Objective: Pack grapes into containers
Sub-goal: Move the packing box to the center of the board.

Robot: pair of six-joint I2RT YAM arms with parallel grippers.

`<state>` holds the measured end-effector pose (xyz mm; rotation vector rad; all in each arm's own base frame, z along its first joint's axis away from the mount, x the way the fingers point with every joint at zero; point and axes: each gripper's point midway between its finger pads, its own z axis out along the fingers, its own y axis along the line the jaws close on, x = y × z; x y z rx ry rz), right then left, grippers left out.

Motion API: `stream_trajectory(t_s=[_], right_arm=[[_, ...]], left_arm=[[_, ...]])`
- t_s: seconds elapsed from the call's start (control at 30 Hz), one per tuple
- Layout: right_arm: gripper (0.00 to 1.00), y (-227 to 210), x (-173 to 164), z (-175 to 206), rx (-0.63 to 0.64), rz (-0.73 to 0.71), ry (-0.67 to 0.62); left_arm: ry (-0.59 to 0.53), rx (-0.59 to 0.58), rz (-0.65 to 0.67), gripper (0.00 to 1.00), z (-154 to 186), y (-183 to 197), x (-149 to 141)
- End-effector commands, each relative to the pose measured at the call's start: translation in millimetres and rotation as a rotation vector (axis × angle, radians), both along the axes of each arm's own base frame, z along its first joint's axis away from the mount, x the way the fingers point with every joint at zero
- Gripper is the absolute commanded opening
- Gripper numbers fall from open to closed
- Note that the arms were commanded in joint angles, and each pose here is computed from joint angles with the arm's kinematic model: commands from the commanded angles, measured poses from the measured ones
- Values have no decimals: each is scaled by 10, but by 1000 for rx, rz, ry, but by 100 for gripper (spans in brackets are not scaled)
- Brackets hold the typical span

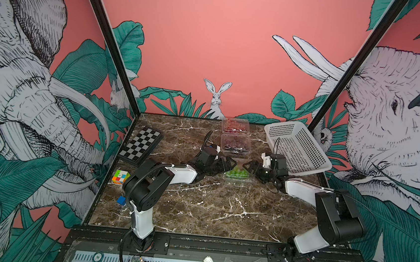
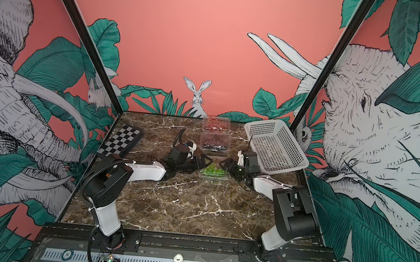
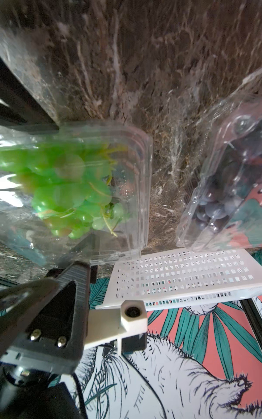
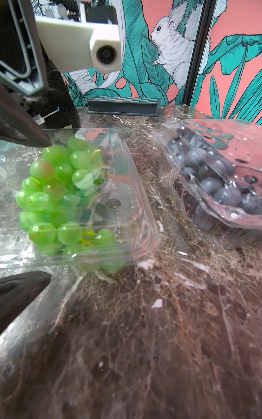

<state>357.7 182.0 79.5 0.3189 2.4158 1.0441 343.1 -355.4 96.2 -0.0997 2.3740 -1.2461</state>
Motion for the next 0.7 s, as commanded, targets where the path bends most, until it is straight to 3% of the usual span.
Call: stream_trajectory(t_s=[0.0,0.67], right_arm=[[85,95,120,115,35,12,-42],[85,150,349,65,31,3,-30]], left_arm=[[-34,-43,9,99,201,-22,142],[-29,-46,30,99,190,10,336]])
